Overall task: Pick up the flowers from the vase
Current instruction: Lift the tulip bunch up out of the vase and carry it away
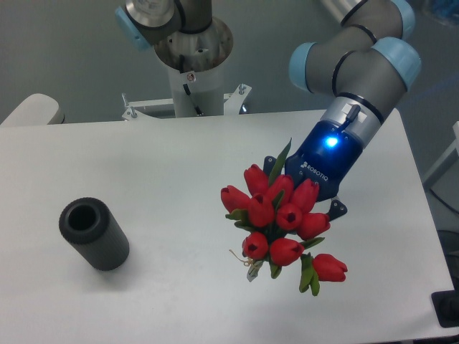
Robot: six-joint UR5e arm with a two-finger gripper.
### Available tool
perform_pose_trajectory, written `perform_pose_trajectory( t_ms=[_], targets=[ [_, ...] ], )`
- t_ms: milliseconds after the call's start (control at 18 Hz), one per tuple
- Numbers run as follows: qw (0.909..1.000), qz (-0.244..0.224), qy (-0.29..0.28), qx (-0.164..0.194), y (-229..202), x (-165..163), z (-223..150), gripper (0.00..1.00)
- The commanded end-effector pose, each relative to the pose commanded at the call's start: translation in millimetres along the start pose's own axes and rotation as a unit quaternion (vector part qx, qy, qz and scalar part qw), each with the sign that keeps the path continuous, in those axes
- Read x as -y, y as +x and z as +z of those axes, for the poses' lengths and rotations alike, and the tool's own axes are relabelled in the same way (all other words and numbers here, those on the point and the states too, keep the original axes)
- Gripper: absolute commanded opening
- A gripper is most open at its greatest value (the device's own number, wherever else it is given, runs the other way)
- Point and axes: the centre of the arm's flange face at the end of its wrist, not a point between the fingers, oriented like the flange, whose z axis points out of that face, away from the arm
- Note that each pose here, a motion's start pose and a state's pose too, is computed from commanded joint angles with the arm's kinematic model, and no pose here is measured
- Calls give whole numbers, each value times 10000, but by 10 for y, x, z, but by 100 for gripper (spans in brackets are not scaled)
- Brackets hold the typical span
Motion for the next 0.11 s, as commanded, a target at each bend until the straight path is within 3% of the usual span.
perform_pose_trajectory(
  t_ms=[111],
  targets=[
    [10000,7,8,-2,-1,8,-2,34]
  ],
)
